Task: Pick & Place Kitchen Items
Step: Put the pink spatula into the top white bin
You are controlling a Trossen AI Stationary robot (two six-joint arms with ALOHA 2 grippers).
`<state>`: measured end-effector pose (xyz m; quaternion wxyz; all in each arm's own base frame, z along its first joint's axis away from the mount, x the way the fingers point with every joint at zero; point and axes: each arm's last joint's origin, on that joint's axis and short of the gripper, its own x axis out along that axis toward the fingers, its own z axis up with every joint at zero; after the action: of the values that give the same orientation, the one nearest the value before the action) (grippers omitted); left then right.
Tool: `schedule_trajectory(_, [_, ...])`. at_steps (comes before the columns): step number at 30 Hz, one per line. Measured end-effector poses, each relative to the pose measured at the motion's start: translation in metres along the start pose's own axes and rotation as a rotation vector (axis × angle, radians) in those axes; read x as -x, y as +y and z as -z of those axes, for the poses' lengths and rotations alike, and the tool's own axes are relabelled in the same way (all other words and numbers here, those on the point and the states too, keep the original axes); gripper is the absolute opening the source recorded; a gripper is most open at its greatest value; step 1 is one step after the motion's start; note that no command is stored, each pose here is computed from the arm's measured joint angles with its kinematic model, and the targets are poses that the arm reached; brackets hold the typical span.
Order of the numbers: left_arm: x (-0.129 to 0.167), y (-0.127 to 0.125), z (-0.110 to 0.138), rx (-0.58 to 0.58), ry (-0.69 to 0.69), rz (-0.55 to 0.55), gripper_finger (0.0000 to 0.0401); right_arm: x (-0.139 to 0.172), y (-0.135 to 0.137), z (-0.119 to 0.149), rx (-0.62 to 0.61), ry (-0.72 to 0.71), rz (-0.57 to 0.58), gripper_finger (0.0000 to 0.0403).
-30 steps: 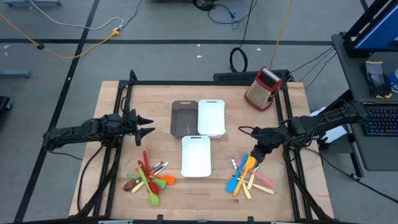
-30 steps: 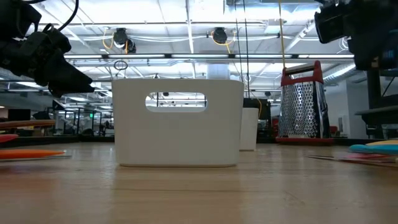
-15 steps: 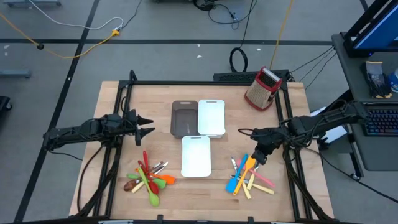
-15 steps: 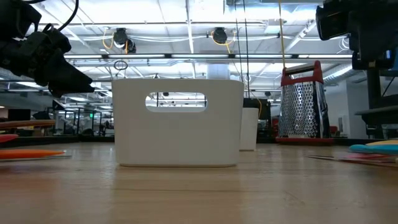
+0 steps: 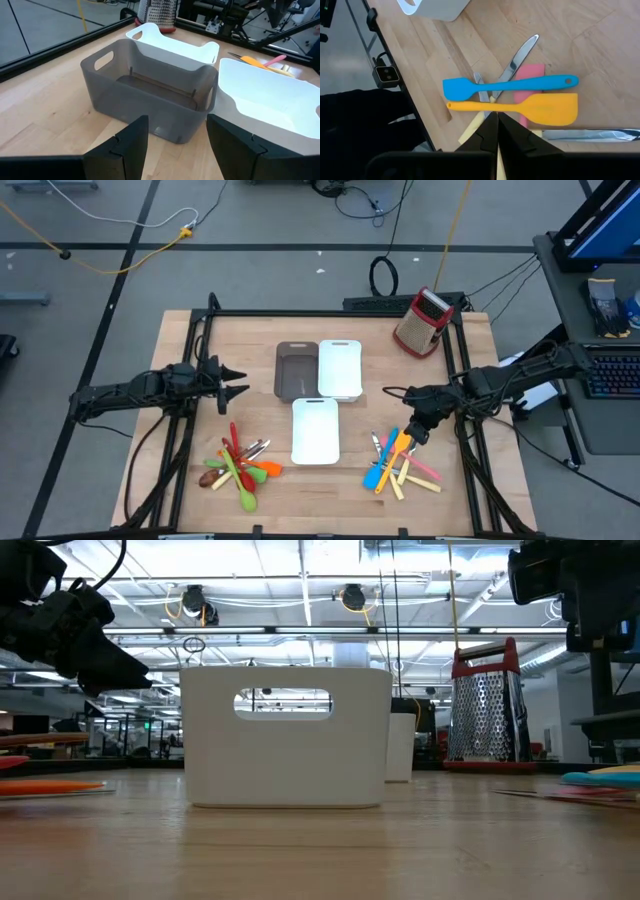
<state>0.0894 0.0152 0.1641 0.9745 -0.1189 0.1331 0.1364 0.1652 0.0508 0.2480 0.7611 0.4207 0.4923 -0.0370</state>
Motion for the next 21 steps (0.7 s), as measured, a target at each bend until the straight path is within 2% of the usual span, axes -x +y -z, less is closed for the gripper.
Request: schedule_trajectory(21, [0.0000, 0.0000, 0.0001, 0.000, 0.000, 0.000, 0.0207, -0.0002, -0.0004, 0.0000, 0.001, -0.003, 0.004, 0.0000])
